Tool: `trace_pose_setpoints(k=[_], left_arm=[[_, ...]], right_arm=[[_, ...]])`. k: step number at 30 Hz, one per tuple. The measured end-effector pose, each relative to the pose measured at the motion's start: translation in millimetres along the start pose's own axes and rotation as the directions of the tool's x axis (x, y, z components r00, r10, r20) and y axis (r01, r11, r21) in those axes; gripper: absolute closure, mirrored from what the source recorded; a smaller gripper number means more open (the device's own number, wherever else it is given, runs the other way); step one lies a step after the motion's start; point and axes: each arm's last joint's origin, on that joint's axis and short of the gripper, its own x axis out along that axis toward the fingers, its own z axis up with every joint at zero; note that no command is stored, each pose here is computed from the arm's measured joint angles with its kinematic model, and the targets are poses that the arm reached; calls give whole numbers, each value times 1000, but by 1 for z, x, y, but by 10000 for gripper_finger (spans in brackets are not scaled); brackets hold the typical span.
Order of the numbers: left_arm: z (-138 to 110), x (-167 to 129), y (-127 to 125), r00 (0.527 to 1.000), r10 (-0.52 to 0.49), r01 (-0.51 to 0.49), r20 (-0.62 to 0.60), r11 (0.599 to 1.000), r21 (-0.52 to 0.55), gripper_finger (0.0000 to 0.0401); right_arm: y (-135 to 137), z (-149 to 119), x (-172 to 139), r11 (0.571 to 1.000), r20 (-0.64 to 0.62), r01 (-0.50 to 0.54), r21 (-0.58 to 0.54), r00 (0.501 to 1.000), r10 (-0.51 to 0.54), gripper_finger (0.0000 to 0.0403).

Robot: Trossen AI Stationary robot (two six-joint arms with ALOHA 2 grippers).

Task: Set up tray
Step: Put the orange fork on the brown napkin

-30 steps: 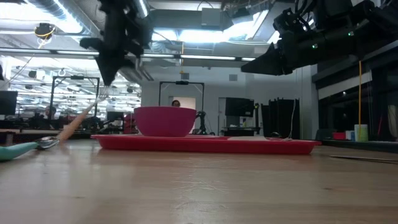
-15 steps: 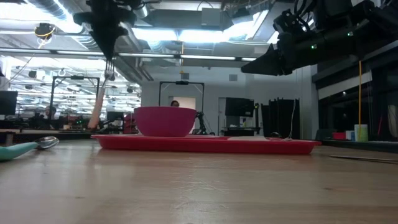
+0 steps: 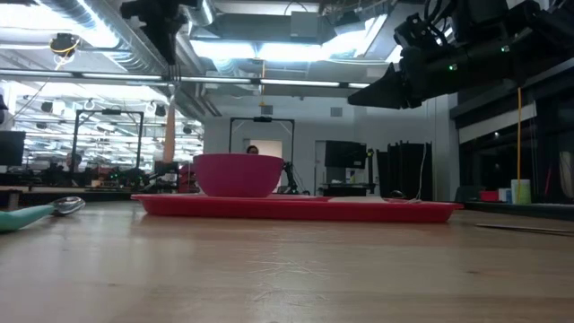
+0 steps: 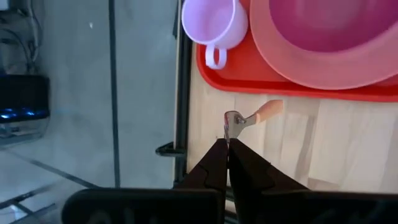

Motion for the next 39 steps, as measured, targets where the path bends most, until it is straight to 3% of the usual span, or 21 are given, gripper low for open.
trace_pose_setpoints(k=[8, 13, 24, 36, 39], left_arm=[[10, -11, -1, 993, 107, -106, 47, 994, -16, 399], [18, -14, -7, 988, 102, -102, 116, 995, -8, 399], [40, -22, -11, 944, 156, -153, 292, 988, -33, 399], [81, -16, -26, 881, 162, -158, 444, 986, -46, 399], [92, -9, -30, 878, 156, -156, 453, 987, -38, 399]], right_arm=[[0, 0, 0, 1000, 0, 11, 0, 1000, -11, 373], [-2, 0, 0, 998, -5, 63, 1, 998, -63, 373], [-2, 4, 0, 998, 30, 67, 15, 997, -67, 373], [-3, 7, 0, 997, 64, 70, 27, 995, -71, 375], [-1, 13, 1, 996, 82, 90, -14, 993, -88, 387]])
